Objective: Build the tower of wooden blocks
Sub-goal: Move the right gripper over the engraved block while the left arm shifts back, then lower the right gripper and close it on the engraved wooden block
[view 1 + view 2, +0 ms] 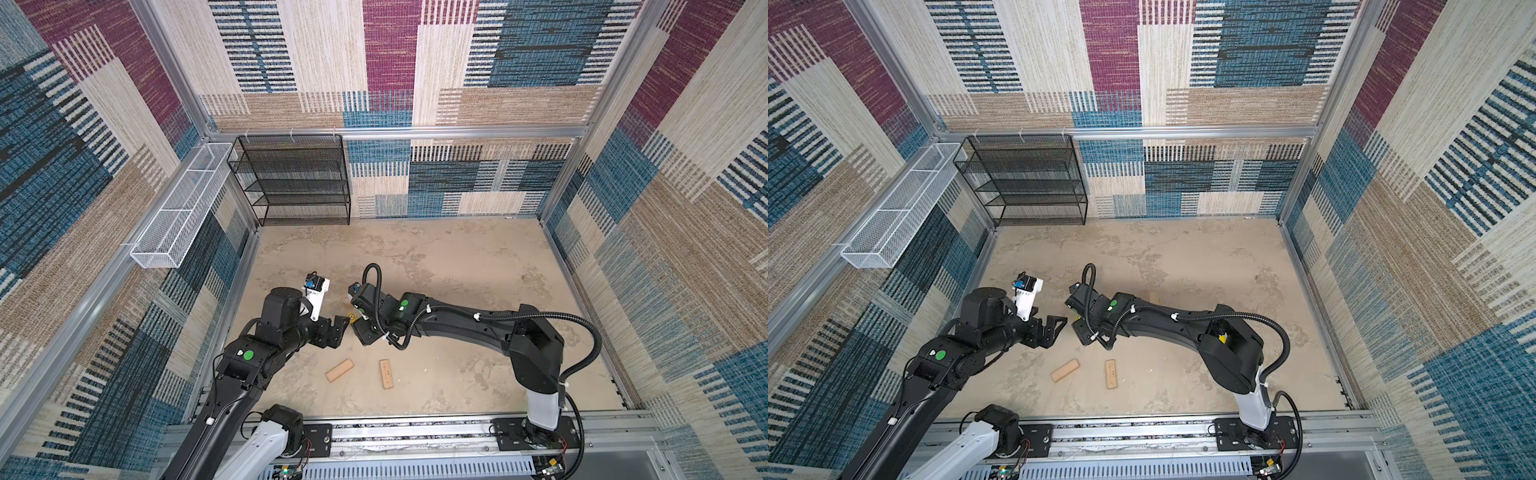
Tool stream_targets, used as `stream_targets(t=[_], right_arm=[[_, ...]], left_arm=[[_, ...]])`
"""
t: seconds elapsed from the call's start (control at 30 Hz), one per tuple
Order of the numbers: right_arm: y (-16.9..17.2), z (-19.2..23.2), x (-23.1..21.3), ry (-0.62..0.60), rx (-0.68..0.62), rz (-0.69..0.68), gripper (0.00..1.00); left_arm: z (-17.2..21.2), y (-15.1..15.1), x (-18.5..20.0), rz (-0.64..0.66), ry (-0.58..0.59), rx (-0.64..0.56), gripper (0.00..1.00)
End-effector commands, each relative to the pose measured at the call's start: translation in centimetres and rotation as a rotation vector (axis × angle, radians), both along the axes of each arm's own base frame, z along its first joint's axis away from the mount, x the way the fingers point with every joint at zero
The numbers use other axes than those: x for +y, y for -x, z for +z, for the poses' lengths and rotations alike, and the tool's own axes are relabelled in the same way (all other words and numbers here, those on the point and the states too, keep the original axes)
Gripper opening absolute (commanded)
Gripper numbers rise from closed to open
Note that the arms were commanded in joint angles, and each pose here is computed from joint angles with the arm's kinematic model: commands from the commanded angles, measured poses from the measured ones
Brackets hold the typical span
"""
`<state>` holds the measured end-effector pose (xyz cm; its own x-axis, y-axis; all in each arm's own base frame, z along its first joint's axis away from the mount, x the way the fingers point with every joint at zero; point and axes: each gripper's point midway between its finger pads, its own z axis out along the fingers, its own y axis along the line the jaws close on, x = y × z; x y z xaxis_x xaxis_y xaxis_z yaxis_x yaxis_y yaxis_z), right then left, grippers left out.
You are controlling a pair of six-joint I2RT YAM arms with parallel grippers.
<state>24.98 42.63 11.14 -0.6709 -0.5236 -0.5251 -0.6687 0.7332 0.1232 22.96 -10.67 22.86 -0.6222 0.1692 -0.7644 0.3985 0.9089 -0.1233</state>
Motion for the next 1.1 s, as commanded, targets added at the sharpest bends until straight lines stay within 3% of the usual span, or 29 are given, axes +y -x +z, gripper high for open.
stream_targets(t=[0.0,0.07,0.13,0.23,0.43,1.07], right_arm=[[0.8,0.9,0.1,-0.003,-0.039,0.145,0.72],[1.6,1.5,-0.2,-0.002,-0.074,0.249,0.78],[3.8,1.9,-0.6,-0.015,-0.088,0.437,0.88],[4.4,1.8,-2.9,0.064,-0.177,0.561,0.98],[6.9,0.8,-6.6,0.142,-0.333,0.855,1.00],[8.1,-4.4,-8.8,0.224,-0.146,0.925,1.00]], left_arm=[[0.4,-0.1,0.6,0.015,-0.022,-0.033,0.96],[0.5,0.0,0.7,0.020,-0.023,-0.043,0.96],[0.5,0.0,0.7,0.021,-0.024,-0.045,0.96],[0.4,0.0,0.6,0.016,-0.023,-0.039,0.96],[0.4,0.1,0.5,0.007,-0.018,-0.040,0.97],[0.3,0.4,0.0,-0.013,-0.011,-0.030,0.97]])
